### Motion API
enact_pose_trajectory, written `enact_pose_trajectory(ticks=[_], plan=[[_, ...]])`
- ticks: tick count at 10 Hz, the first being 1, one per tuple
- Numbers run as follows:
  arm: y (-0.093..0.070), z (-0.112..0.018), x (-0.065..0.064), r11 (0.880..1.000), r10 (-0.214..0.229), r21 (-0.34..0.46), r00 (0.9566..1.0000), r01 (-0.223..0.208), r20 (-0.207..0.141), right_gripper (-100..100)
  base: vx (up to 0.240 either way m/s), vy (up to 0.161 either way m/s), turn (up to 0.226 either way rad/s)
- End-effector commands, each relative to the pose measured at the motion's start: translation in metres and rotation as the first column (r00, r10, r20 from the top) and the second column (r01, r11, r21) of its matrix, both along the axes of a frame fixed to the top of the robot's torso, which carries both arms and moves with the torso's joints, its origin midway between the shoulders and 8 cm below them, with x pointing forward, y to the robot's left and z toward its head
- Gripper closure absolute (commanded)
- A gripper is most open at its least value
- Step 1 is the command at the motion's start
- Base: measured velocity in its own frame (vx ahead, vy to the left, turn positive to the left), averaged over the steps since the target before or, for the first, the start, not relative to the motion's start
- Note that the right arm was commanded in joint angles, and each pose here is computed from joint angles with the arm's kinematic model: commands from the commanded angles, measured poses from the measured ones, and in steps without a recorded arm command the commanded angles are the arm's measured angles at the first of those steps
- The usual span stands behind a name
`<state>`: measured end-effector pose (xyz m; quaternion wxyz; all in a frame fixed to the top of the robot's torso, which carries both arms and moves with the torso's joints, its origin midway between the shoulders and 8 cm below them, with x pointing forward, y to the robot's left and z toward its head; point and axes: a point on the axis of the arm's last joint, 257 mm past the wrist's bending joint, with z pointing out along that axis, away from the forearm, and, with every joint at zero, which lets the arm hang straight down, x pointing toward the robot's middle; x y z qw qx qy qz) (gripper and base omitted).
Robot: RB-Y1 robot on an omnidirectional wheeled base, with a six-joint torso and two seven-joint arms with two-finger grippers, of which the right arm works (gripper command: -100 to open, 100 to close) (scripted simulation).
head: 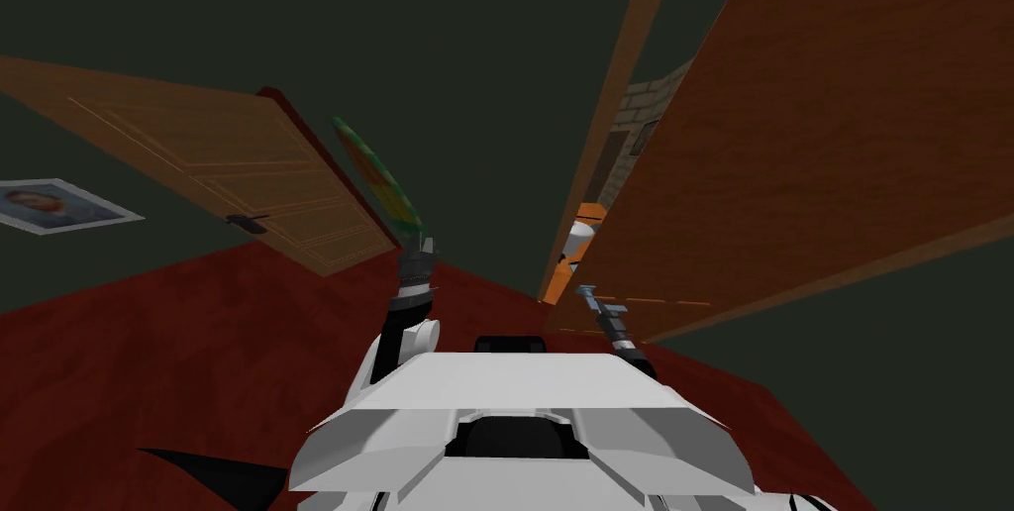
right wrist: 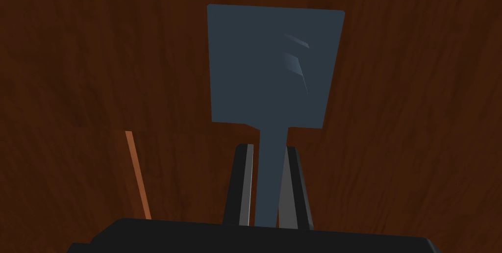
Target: Pull the door open
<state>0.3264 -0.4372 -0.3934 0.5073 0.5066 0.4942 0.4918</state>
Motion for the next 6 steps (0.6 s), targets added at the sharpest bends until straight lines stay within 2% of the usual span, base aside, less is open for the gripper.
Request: enact_pose_trajectory(ticks=[1, 2, 3, 6], plan=[[0.000, -0.001, -0.012, 1.000, 0.014, 0.001, 0.9999, -0.014, 0.000, 100, -0.245, -0.072, 0.181], [0.000, -0.001, -0.012, 1.000, 0.014, 0.001, 0.9999, -0.014, 0.000, 100, -0.157, -0.038, 0.047], [-0.001, -0.001, -0.018, 1.000, 0.022, 0.001, 0.9998, -0.022, 0.001, 100, -0.116, -0.024, 0.104], [-0.004, 0.001, -0.035, 0.999, 0.042, 0.003, 0.9991, -0.042, 0.002, 100, -0.189, -0.063, 0.171]])
